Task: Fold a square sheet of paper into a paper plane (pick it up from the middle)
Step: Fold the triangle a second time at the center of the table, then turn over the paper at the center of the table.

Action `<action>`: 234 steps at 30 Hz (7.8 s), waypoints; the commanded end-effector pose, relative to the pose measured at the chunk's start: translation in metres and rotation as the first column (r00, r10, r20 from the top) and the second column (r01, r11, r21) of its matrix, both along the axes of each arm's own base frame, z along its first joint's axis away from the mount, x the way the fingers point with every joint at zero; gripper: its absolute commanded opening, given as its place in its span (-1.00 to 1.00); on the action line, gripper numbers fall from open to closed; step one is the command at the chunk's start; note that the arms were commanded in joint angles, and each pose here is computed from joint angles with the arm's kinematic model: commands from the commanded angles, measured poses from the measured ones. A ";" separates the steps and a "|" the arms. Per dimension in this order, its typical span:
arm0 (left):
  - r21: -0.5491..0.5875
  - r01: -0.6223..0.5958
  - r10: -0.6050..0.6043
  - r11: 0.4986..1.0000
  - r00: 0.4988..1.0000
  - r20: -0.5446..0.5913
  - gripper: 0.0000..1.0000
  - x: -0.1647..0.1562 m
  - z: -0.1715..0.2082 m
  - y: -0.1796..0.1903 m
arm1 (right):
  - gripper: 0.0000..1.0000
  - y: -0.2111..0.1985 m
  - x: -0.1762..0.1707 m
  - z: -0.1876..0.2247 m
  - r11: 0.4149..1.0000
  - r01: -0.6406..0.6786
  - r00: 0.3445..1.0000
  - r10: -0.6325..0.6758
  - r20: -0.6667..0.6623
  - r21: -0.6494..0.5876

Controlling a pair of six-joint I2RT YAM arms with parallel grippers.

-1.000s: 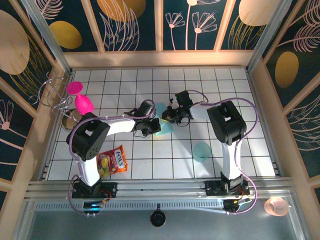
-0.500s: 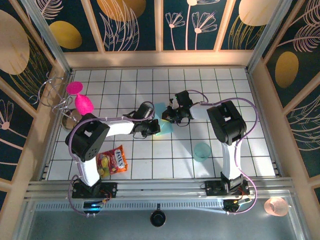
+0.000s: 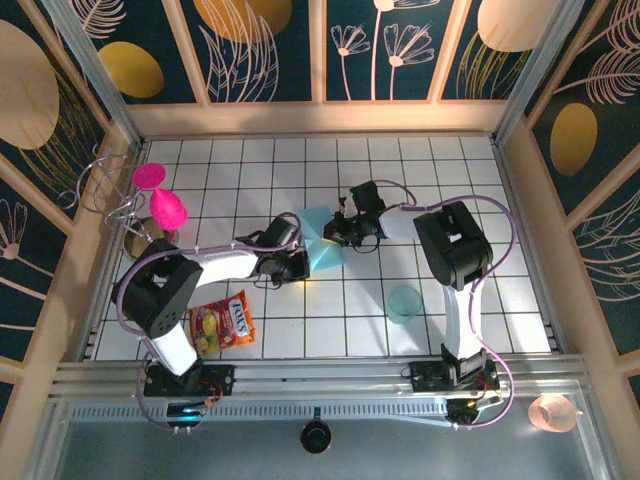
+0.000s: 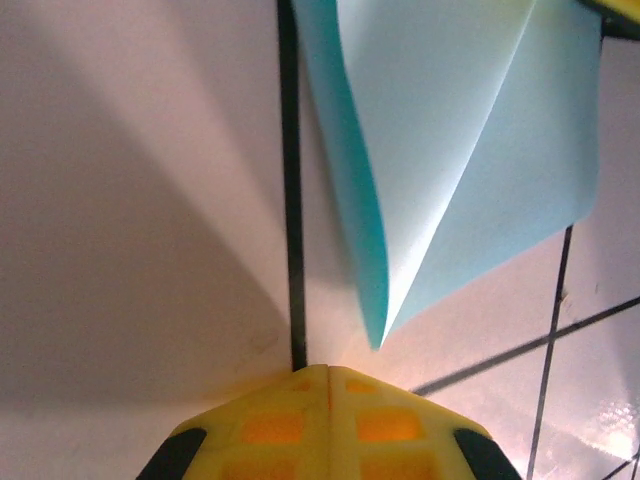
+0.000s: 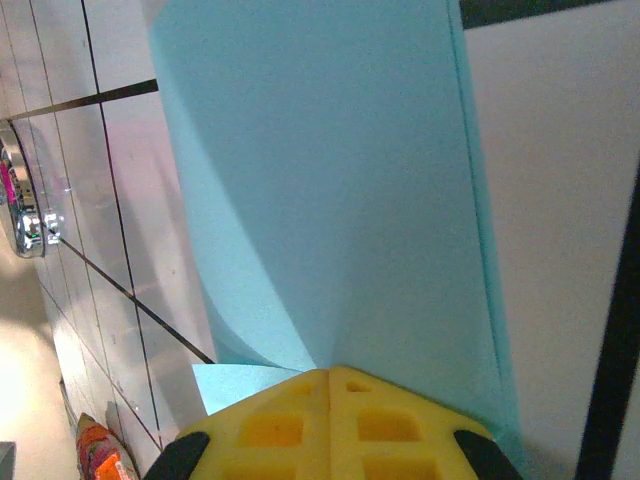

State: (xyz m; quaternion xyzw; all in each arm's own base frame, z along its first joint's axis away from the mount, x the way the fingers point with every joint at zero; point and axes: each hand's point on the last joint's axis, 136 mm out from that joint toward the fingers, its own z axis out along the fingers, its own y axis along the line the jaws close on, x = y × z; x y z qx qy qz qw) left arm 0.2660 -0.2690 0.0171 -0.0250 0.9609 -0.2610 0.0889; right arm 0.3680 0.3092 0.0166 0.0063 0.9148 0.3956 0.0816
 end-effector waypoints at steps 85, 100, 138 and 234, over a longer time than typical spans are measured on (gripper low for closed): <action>0.136 -0.172 0.191 0.976 0.972 -0.138 -1.00 -0.019 -0.053 0.029 | -0.96 -0.051 0.040 -0.029 0.990 0.089 0.993 -0.080 0.081 -0.109; 0.094 -0.153 0.162 0.984 0.982 -0.097 -1.00 -0.003 -0.040 0.015 | -0.95 -0.021 0.004 0.047 0.996 -0.017 0.983 0.033 0.178 -0.090; 0.117 -0.163 0.175 0.980 0.979 -0.106 -1.00 -0.010 -0.045 0.022 | -1.00 -0.017 -0.029 -0.021 0.980 -0.003 1.000 0.002 -0.006 -0.200; -0.010 -0.270 0.270 0.963 0.960 0.078 -0.71 0.072 -0.016 0.009 | -0.47 -0.018 -0.032 0.003 0.993 0.117 0.988 -0.117 -0.096 -0.013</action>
